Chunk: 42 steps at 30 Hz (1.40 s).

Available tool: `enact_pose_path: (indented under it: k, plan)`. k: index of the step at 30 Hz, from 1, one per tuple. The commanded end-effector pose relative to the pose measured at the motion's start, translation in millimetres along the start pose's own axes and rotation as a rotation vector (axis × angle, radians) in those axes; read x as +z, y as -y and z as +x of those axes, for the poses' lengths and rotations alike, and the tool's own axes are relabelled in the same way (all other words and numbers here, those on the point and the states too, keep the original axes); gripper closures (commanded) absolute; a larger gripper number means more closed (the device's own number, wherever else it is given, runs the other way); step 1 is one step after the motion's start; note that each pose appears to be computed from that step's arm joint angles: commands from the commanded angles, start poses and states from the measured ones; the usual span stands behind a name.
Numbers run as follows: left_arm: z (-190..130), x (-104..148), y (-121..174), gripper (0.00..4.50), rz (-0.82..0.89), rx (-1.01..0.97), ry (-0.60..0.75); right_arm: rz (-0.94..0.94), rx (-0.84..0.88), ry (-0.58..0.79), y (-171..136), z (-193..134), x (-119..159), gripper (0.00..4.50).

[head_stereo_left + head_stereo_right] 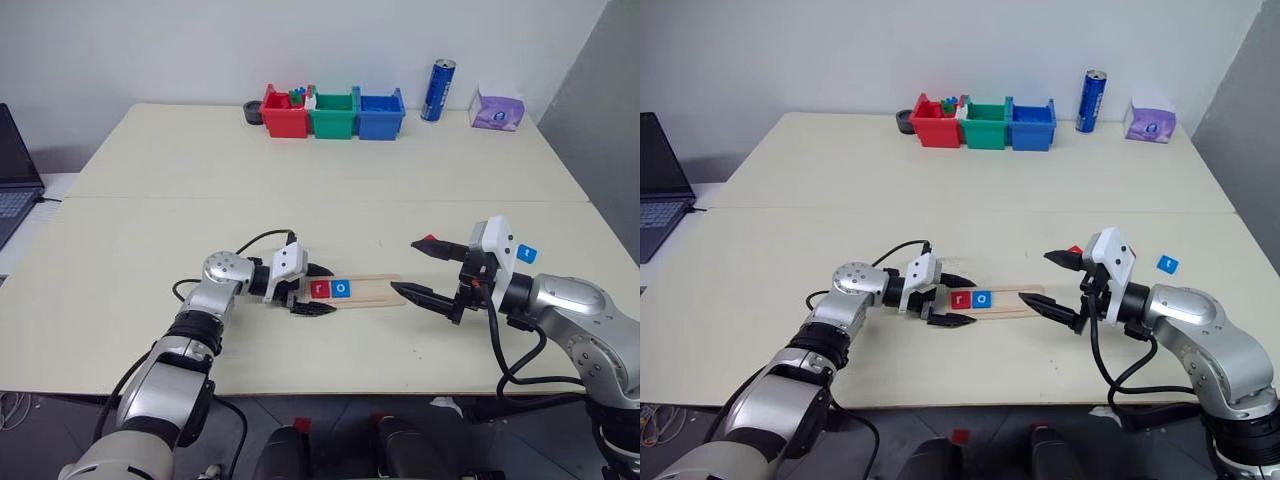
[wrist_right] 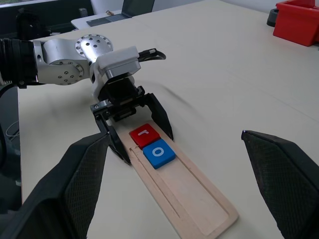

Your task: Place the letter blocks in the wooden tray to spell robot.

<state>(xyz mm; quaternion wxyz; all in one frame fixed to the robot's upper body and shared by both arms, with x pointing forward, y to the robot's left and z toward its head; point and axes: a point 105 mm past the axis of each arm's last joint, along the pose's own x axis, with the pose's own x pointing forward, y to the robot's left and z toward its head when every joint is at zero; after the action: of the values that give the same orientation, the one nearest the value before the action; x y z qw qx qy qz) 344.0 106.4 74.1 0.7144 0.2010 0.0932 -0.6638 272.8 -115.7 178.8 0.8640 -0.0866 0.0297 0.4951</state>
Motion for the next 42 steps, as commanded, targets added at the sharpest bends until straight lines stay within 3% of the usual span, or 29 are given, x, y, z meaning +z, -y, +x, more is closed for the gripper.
enact_pose_path:
  k: [1, 11, 13, 15, 25, 36, 42]
  plan:
    - [0, -18, 17, 1.11, -0.047, -0.092, -0.080, -0.030, 0.020, 0.030, -3, 1, 10, 0.00]
    - [3, -19, 16, 1.11, -0.046, -0.080, -0.087, -0.030, 0.017, 0.032, -3, 1, 10, 0.00]
    - [3, -19, 15, 0.37, -0.051, -0.071, -0.089, -0.030, 0.017, 0.031, -3, 1, 10, 0.00]
    - [3, -19, 14, 0.04, -0.055, -0.066, -0.089, -0.031, 0.016, 0.030, -3, 1, 10, 0.00]
    - [-12, -19, 12, 0.04, -0.043, -0.049, -0.101, -0.029, 0.006, 0.019, -2, -2, 6, 0.00]
    - [-49, 20, -14, 0.04, -0.007, 0.006, -0.048, -0.014, -0.022, 0.032, -2, -3, 3, 0.00]
    - [-46, 63, -24, 0.04, 0.065, 0.079, 0.069, 0.007, -0.106, 0.038, 5, -8, 0, 0.00]
